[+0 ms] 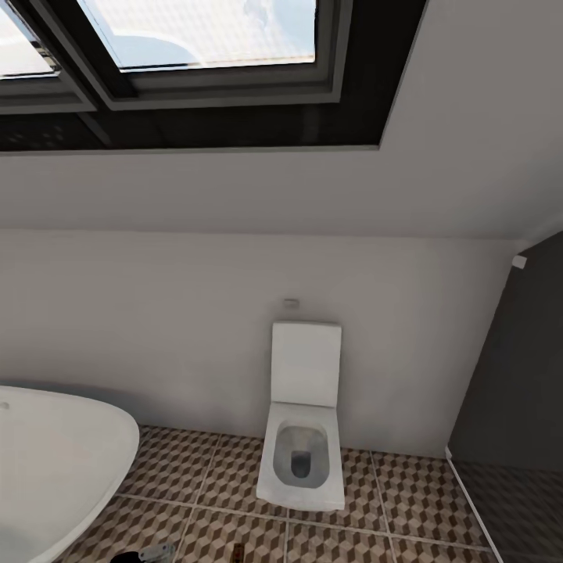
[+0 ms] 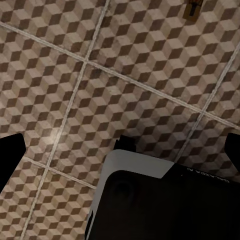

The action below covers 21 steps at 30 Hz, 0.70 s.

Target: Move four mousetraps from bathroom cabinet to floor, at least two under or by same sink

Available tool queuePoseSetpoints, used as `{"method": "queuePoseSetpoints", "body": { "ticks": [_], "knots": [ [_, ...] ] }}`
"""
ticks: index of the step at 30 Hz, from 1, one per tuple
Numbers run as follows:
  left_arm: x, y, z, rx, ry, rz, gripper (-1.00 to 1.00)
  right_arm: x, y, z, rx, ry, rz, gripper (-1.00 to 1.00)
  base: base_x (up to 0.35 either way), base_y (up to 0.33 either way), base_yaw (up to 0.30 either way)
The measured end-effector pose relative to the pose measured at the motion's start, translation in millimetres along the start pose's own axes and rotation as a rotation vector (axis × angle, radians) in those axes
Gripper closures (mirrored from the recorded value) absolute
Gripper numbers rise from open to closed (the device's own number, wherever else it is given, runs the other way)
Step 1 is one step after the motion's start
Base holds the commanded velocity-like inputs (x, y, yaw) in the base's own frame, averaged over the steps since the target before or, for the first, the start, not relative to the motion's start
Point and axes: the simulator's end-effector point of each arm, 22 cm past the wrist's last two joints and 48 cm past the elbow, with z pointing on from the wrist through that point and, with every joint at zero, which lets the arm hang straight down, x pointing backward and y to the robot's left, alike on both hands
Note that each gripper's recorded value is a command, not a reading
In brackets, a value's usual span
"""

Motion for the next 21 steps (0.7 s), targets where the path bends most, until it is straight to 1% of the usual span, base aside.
{"method": "queuePoseSetpoints", "body": {
  "ticks": [21],
  "knots": [
    [0.0, 0.0, 0.0, 0.0, 0.0, 0.0, -1.0, 0.0, 0.0, 0.0, 0.0, 0.0, 0.0, -1.0, 0.0, 0.0, 0.0]
  ]
}}
